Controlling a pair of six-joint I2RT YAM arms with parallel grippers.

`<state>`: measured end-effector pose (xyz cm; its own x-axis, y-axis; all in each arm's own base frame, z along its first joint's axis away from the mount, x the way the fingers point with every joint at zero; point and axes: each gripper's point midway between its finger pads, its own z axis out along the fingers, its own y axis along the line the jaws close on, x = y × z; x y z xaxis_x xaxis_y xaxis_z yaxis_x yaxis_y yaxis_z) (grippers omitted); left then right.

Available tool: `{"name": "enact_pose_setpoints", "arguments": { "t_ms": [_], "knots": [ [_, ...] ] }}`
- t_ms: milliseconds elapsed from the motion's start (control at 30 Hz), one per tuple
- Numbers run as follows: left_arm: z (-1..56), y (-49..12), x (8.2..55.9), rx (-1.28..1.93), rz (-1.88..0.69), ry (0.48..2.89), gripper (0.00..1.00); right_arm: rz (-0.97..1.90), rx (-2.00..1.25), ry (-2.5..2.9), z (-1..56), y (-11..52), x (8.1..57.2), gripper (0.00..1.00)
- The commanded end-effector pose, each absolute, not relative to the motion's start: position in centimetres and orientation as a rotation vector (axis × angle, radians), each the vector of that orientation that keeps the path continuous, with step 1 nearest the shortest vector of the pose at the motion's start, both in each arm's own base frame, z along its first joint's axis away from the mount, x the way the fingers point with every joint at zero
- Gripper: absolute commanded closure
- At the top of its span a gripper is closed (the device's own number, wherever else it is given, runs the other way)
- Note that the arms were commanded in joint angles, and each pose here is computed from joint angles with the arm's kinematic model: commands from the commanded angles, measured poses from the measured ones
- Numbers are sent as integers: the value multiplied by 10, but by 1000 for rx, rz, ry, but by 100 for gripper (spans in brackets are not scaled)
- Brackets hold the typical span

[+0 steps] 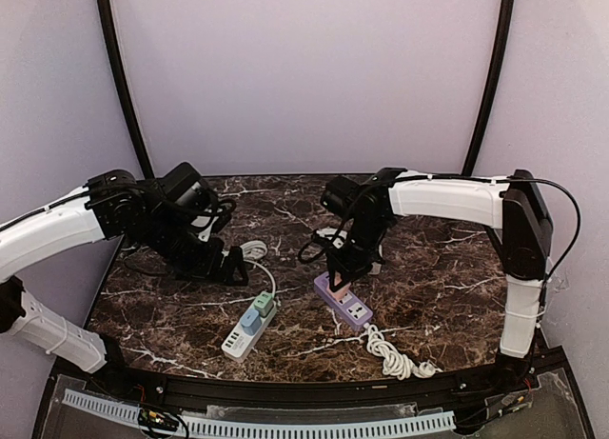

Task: Insert the plug

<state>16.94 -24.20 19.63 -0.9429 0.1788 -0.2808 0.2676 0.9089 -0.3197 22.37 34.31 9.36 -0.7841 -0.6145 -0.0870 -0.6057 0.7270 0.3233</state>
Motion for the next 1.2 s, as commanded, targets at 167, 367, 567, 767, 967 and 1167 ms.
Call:
{"name": "enact_pose_setpoints", "arguments": {
  "t_ms": [167, 367, 567, 767, 967, 1167],
  "knots": [
    [202, -231, 161, 381, -500, 2842, 1, -463, 1078, -2891, 88, 339, 227, 100],
    [205, -232, 159, 366, -538, 2830, 1, -450, 1092, -2888, 83, 337, 227, 100],
    [202, -232, 153, 356, -585, 2836, 2, -429, 1112, -2880, 76, 334, 226, 100],
    [206, -232, 153, 355, -601, 2820, 2, -406, 1114, -2884, 71, 331, 228, 100],
    [207, -234, 153, 360, -613, 2816, 2, -390, 1113, -2894, 68, 331, 232, 100],
    [206, -233, 153, 359, -608, 2820, 2, -390, 1114, -2902, 68, 332, 235, 100]
  ]
}}
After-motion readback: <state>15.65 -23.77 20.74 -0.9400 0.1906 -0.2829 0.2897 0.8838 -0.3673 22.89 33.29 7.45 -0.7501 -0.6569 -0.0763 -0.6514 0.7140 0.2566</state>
